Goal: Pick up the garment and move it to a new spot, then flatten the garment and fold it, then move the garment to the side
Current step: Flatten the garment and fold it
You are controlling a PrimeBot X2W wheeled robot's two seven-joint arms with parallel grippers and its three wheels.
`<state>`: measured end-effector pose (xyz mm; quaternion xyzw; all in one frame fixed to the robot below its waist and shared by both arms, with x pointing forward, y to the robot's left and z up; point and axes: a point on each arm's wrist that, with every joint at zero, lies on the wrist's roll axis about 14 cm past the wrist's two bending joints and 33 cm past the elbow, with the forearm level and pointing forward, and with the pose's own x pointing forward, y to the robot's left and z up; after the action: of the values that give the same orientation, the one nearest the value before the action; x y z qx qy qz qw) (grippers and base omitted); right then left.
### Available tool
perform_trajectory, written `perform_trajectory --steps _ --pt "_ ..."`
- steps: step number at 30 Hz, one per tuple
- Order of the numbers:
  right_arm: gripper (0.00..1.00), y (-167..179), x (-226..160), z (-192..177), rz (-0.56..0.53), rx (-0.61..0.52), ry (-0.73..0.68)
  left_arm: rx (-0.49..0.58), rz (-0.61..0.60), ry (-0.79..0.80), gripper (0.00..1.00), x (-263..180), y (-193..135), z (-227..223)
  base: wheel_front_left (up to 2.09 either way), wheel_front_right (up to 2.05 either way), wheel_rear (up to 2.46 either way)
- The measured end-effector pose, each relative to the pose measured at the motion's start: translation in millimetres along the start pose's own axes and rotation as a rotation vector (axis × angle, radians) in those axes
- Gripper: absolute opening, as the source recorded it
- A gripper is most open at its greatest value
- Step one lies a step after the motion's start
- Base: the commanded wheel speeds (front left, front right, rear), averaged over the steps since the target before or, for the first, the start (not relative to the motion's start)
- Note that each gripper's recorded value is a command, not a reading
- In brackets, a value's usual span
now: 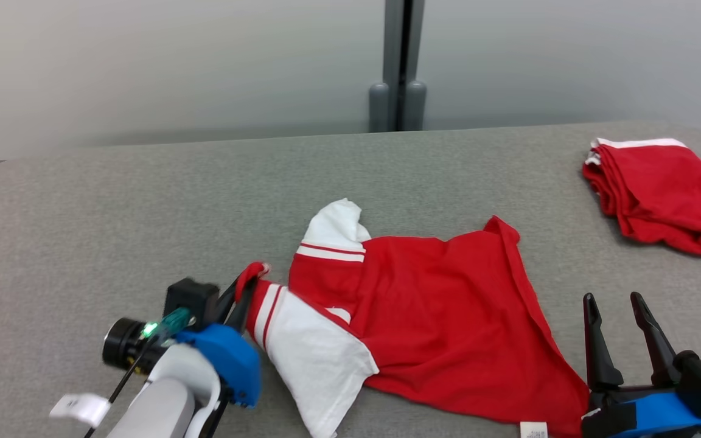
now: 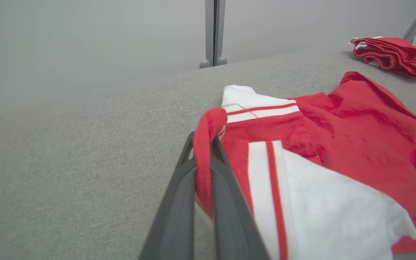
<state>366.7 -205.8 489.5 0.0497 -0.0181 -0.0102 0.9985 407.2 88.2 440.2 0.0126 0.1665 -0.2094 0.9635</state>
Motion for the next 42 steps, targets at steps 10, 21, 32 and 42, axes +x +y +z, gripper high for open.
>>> perform_trajectory --steps 10,21,32,42 --pt "1.0 22 11 -12 0.066 0.007 0.032 -0.152 0.212 -0.02 0.0 -65 38 -40 0.0 0.0 0.0" --pt "1.0 30 12 -18 0.091 0.01 0.051 -0.211 0.309 -0.049 1.0 -94 43 -57 0.0 0.0 0.0" --pt "1.0 19 3 -15 0.057 0.008 0.044 -0.095 0.248 -0.29 1.0 -69 41 21 0.0 0.0 0.0" --pt "1.0 0 -1 -19 -0.002 0.005 0.06 0.032 -0.013 -0.276 1.0 -3 -10 73 0.0 0.0 0.0"
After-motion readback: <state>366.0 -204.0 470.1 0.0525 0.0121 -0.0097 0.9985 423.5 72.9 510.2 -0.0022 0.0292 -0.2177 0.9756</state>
